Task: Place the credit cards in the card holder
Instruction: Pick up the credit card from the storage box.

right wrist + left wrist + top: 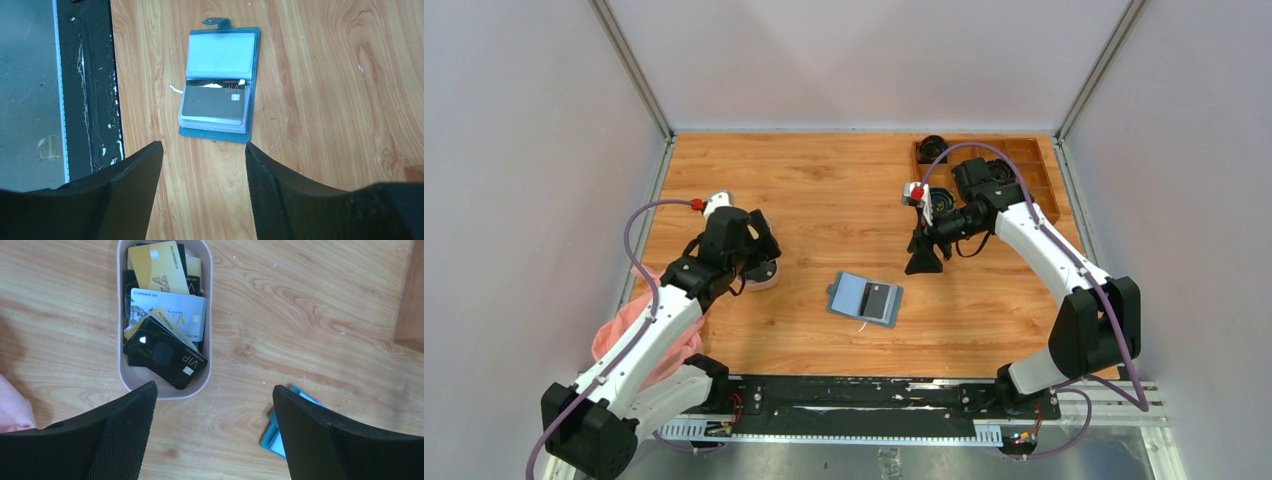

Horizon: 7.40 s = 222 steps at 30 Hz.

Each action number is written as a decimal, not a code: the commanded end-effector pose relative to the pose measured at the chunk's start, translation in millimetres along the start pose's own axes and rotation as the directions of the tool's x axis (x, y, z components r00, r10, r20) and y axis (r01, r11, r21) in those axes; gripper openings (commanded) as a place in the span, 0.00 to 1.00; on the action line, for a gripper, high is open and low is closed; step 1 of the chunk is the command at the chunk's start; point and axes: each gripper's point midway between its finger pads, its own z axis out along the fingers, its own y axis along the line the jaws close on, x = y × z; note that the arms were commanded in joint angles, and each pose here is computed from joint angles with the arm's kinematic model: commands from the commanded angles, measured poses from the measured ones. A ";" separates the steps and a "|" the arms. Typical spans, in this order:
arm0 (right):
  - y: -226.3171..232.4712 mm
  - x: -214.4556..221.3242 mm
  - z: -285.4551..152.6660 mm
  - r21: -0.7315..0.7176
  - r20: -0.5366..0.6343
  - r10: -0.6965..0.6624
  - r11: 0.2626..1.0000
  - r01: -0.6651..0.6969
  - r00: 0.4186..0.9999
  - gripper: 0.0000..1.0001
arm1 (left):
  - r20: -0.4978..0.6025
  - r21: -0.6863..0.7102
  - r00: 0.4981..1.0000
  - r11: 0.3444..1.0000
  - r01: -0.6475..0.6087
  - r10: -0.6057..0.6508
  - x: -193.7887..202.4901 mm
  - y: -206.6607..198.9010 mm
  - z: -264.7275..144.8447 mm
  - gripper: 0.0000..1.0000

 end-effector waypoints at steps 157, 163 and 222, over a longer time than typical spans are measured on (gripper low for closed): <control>-2.8 21.4 3.3 -0.041 -0.022 0.034 0.999 -0.035 0.999 0.64 | -0.135 -0.202 0.978 0.962 -0.182 0.157 5.0 54.8 70.1 0.80; -2.2 21.5 3.4 -0.044 -0.021 0.034 0.998 -0.035 0.999 0.64 | -0.198 -0.211 0.966 0.956 -0.206 0.164 19.0 64.3 80.9 0.79; -0.2 23.7 6.0 -0.075 -0.023 0.045 0.996 -0.046 0.999 0.64 | -0.280 -0.237 0.959 0.965 -0.111 0.041 53.7 76.5 108.5 0.43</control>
